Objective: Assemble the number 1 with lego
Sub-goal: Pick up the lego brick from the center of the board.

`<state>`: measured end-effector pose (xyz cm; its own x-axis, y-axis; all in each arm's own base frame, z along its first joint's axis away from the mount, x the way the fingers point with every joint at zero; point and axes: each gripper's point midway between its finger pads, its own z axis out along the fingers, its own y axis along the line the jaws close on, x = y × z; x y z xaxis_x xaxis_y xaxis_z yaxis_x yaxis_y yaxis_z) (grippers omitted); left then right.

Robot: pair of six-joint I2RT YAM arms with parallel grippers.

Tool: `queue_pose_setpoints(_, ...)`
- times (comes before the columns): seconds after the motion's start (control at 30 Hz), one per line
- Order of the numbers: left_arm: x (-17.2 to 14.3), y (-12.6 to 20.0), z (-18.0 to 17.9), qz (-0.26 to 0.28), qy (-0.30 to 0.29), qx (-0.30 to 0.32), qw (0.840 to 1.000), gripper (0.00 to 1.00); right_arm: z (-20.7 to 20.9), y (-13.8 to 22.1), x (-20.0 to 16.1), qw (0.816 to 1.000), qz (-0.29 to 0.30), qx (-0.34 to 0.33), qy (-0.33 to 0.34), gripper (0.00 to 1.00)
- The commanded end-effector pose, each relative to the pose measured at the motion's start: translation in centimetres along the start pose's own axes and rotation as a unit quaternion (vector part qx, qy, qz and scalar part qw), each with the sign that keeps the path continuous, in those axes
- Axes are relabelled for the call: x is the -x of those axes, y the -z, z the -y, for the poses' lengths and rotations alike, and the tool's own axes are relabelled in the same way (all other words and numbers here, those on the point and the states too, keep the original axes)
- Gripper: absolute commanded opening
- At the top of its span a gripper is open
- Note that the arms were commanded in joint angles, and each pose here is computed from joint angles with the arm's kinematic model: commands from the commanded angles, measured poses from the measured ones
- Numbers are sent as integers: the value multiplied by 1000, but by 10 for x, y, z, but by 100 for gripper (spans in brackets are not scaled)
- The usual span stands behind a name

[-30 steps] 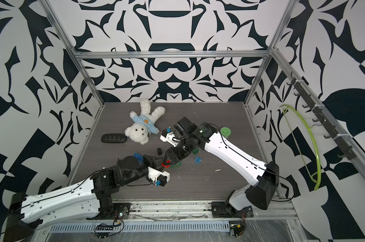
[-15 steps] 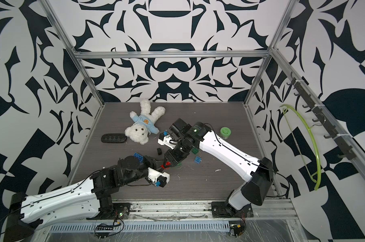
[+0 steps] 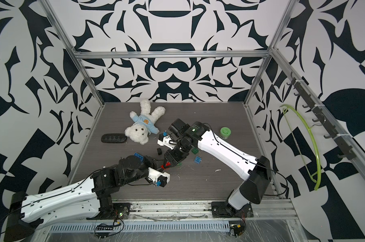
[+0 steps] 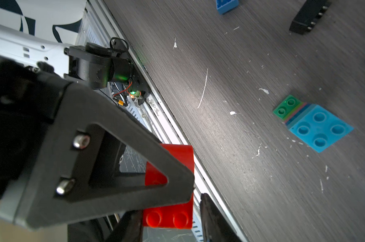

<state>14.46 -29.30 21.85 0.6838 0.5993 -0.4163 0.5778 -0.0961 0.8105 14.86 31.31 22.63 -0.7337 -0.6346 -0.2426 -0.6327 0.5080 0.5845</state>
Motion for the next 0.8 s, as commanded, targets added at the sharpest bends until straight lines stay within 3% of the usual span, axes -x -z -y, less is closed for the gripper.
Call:
queue_pose_setpoints(0.0,15,5,-18,24,19,18,999,3,-8,6,3,1000,9,5,18,35)
queue_pose_setpoints(0.17,15,8,-21,22,38,20,999,15,-11,8,2,1000,13,11,25,24)
queue_pose_setpoints(0.37,13,16,-22,21,61,23,998,68,-11,12,5,999,32,7,35,22)
queue_pose_setpoints(0.47,12,24,-23,23,78,28,996,83,-4,19,7,998,51,-8,34,20)
queue_pose_setpoints(0.63,14,47,-37,36,163,56,984,96,24,29,12,993,83,-67,43,13)
queue_pose_setpoints(0.7,15,57,-48,47,221,76,971,100,34,31,13,990,85,-95,64,10)
queue_pose_setpoints(0.77,14,67,-63,54,300,103,947,100,43,33,18,984,89,-126,93,9)
